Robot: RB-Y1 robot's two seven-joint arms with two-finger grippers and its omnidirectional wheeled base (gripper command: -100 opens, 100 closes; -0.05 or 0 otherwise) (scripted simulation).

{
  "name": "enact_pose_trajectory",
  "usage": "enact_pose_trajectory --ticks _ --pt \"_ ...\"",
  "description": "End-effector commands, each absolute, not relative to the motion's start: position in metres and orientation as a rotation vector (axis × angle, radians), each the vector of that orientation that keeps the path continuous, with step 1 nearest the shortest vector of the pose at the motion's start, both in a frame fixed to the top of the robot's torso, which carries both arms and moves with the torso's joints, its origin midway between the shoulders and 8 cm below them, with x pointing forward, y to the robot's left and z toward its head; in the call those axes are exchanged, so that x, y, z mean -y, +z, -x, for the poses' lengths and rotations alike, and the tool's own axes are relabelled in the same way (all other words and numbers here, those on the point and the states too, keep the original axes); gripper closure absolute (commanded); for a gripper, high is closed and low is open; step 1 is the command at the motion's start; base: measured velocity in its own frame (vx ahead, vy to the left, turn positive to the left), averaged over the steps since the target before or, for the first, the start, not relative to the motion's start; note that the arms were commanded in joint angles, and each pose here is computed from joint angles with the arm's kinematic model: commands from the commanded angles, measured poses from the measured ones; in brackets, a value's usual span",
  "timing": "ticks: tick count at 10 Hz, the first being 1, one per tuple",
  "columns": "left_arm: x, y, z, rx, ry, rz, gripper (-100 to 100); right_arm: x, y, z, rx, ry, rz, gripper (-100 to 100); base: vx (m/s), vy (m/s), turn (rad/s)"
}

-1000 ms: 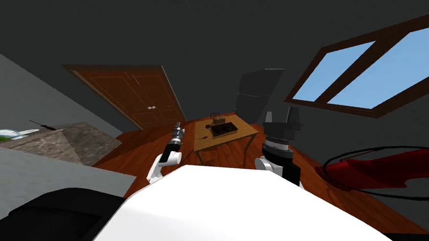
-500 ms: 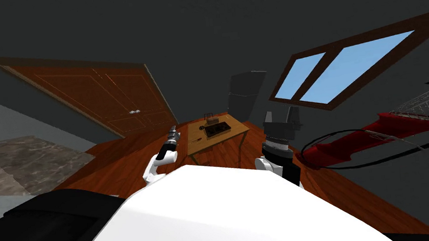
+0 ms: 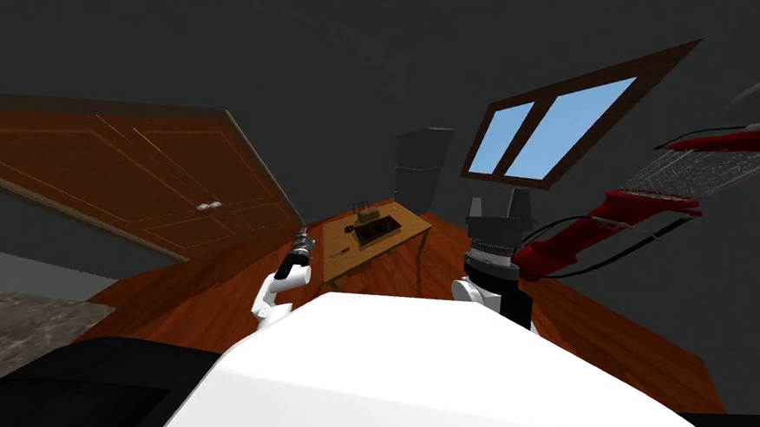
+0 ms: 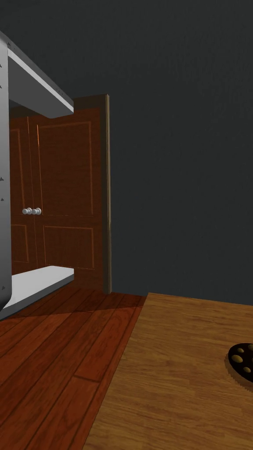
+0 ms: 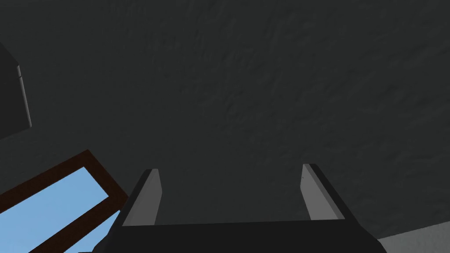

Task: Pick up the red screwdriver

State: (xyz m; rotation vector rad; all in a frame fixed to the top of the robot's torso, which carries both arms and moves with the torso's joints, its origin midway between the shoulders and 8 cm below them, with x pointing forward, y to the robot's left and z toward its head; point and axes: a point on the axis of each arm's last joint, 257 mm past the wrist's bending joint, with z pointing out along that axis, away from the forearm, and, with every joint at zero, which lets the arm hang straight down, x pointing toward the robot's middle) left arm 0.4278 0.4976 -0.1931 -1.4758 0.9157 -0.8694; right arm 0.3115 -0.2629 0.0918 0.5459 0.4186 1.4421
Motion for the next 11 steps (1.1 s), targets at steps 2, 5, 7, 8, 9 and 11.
enact_pose_trajectory --ticks 2,5,7,8,9,11 --pt "-0.529 -0.219 -0.416 -0.886 -0.799 1.59 -100 0.263 0.092 -0.311 -0.419 1.442 -0.546 0 0.013 -0.012 -0.237" --pt "-0.549 -0.243 -0.404 -0.87 -0.737 1.691 -100 0.263 0.092 -0.311 -0.419 1.442 -0.546 0 0.016 -0.006 -0.206" --pt "-0.568 -0.259 -0.394 -0.841 -0.695 1.76 -100 0.263 0.092 -0.311 -0.419 1.442 -0.546 0 0.01 0.0 -0.134" --pt "-0.568 -0.264 -0.393 -0.846 -0.685 1.776 -100 0.263 0.092 -0.311 -0.419 1.442 -0.546 0 0.012 0.006 -0.18" --pt "-0.585 -0.28 -0.381 -0.814 -0.643 1.845 -100 0.263 0.092 -0.311 -0.419 1.442 -0.546 0 0.02 0.004 -0.289" --pt "-0.599 -0.3 -0.366 -0.786 -0.591 1.929 -100 0.263 0.092 -0.311 -0.419 1.442 -0.546 0 0.02 0.013 -0.246"
